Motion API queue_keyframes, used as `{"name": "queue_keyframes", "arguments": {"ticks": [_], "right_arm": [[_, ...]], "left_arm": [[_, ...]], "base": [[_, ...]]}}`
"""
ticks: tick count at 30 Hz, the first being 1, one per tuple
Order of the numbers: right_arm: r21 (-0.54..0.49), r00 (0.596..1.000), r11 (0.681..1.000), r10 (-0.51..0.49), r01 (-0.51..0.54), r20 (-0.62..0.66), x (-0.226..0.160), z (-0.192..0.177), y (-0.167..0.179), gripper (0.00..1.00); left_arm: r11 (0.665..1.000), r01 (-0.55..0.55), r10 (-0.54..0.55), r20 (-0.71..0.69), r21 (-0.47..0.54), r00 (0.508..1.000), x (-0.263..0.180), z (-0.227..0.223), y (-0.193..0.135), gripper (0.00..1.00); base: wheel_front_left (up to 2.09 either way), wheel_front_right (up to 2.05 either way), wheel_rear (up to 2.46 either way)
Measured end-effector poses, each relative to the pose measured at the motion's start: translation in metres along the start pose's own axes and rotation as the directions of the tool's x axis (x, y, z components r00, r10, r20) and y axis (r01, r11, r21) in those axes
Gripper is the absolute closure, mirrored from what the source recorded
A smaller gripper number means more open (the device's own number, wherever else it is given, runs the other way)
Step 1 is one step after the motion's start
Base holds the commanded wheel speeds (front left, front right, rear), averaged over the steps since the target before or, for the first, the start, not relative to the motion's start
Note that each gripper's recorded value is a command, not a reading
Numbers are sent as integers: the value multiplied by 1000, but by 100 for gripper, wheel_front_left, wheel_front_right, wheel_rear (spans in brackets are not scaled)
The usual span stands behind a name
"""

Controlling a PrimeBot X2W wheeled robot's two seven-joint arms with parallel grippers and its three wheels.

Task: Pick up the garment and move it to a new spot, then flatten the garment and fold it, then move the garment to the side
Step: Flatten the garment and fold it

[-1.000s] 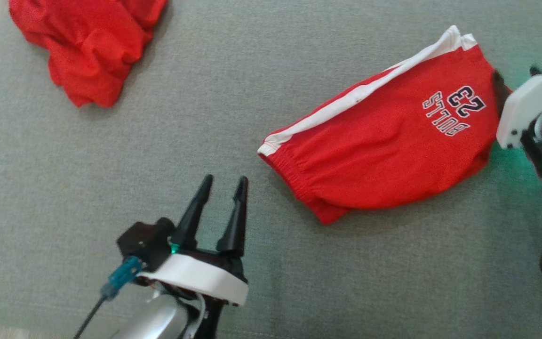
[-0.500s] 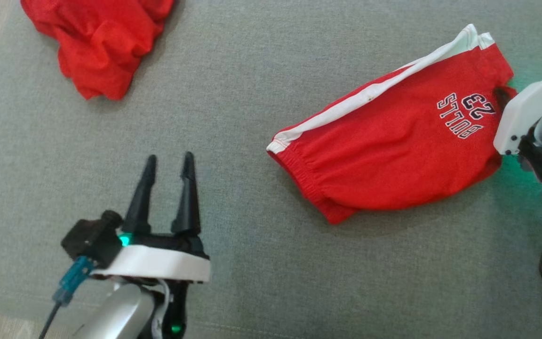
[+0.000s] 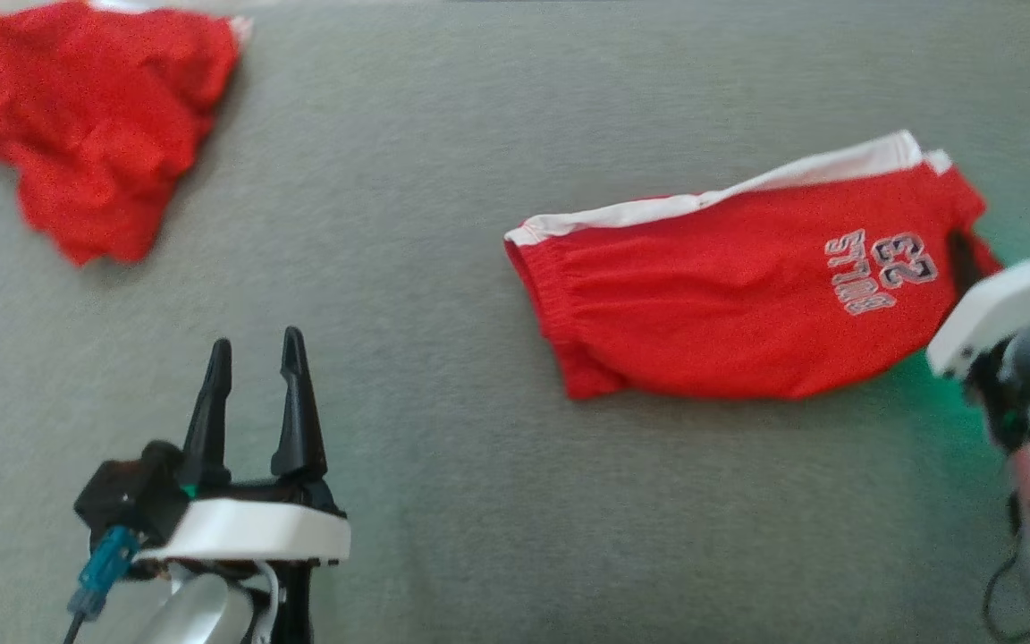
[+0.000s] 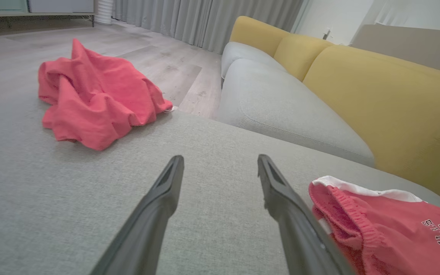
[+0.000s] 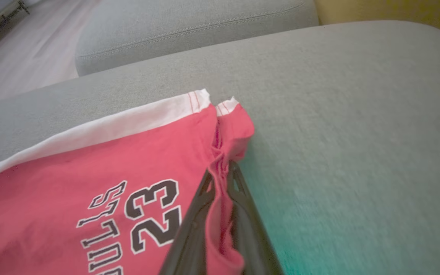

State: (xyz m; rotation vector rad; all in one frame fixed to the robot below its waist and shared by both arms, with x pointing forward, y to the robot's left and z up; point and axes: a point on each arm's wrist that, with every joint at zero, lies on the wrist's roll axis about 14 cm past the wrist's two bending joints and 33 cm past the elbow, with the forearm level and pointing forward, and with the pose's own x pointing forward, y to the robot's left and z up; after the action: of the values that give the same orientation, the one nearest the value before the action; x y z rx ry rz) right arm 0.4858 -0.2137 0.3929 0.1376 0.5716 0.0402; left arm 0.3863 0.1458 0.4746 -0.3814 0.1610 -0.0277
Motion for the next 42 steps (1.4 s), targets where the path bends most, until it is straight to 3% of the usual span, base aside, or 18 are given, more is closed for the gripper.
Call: {"name": "queue_keyframes", "arguments": {"ticks": [8, 15, 22, 27, 30, 31, 35, 42], "right_arm": [[90, 992, 991, -104, 97, 70, -53, -21, -29, 100], [81, 980, 989, -131, 120, 147, -66, -2, -31, 100], [-47, 971, 997, 74, -65, 228, -51, 45, 52, 100], [-168, 938, 958, 266, -232, 224, -46, 62, 127, 100], [-232, 916, 914, 373, -334, 149, -46, 45, 169, 100], [-232, 916, 914, 373, -334, 149, -46, 45, 169, 100], [-279, 876, 850, 479, -448, 52, -53, 17, 211, 100], [-307, 864, 817, 501, -489, -43, -55, -13, 222, 100]], "left_arm": [[995, 98, -97, -29, 20, 995, 8, -11, -31, 0], [992, 123, -122, -31, 30, 992, 6, -12, -39, 0], [996, 88, -87, -18, 28, 996, -5, -9, -30, 0], [998, 62, -62, -5, 19, 998, -13, -6, -23, 0], [999, 41, -41, 7, 6, 999, -17, -3, -19, 0], [999, 41, -41, 7, 6, 999, -17, -3, -19, 0], [1000, 17, -17, 13, 7, 1000, -20, -2, -11, 0], [1000, 9, -9, 15, 5, 1000, -21, -2, -9, 0]], "base": [[0, 0, 0], [0, 0, 0], [0, 0, 0], [0, 0, 0], [0, 0, 0], [0, 0, 0], [0, 0, 0], [0, 0, 0]]}}
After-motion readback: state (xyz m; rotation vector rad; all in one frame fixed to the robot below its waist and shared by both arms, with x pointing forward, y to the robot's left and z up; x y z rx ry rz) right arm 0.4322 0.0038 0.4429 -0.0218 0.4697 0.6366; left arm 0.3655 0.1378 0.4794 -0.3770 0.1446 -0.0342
